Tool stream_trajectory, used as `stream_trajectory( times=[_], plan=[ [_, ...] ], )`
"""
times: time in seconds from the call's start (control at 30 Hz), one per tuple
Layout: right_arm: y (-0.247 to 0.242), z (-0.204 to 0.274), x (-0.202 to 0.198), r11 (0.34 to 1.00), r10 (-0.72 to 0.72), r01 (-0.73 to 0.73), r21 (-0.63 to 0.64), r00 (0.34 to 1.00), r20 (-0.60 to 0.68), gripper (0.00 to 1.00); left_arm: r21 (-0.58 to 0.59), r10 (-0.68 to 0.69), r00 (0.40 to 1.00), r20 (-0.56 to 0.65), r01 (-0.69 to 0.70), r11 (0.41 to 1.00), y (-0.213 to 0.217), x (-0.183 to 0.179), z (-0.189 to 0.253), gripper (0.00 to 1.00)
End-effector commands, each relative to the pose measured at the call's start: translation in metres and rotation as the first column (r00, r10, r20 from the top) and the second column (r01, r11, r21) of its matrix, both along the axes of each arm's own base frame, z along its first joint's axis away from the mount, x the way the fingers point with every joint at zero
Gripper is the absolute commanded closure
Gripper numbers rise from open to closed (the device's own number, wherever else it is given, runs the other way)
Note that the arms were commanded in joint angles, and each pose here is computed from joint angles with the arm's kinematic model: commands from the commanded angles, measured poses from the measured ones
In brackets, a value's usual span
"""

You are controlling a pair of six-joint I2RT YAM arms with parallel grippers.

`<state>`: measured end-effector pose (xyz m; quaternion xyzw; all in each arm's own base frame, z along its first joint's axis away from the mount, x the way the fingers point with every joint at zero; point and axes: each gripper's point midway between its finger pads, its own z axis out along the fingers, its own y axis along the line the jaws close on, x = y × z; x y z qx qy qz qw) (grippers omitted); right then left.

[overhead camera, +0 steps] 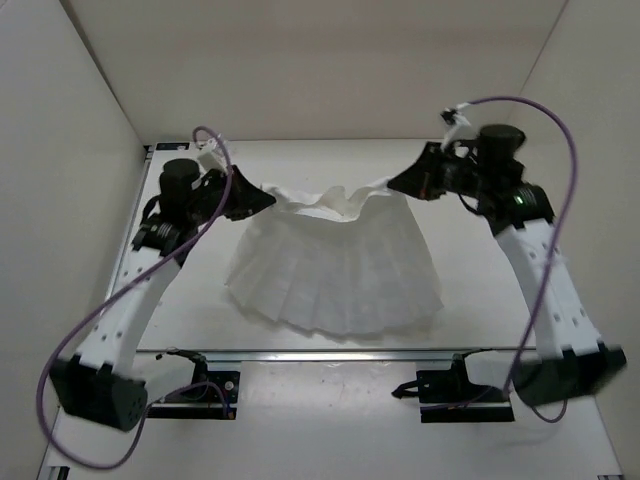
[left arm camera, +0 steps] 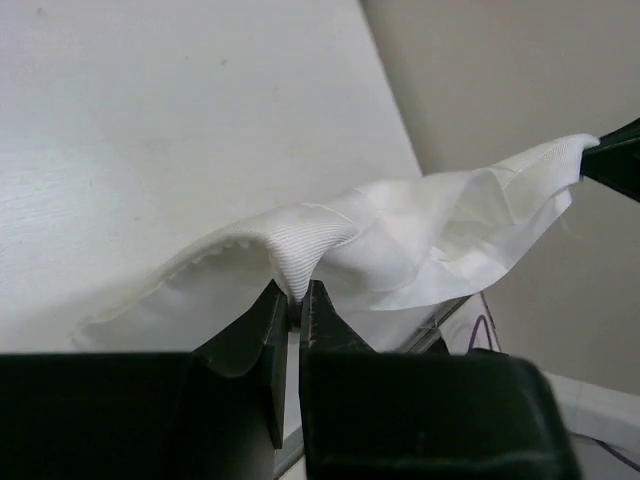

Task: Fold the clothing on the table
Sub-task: Flatten the skirt out

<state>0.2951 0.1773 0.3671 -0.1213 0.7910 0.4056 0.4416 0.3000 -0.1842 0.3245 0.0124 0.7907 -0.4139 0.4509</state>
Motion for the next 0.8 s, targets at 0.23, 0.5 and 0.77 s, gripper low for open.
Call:
stream_trajectory(
  times=[0.23,0.5,0.77],
  plan=[
    [0.006,0.084,0.115,0.999,-0.003,0.011,-0.041,0.982,0.191,1.0,0.074,-0.041,0.998,0.037,0.038,0.997,-0.001,0.107,0.074,1.0],
    [-0.018,-0.068,0.108,0.998,-0.043,0.038,-0.047,0.992,-0.119,1.0,0.053,-0.023,0.991,-0.132,0.031,0.998,0.004,0.082,-0.041,1.0],
    [-0.023,-0.255,0.02,0.989,-0.149,0.135,-0.064,0.852,-0.501,1.0,0.01,0.067,0.862,-0.502,-0.071,0.997,0.014,-0.016,-0.258,1.0]
  ],
)
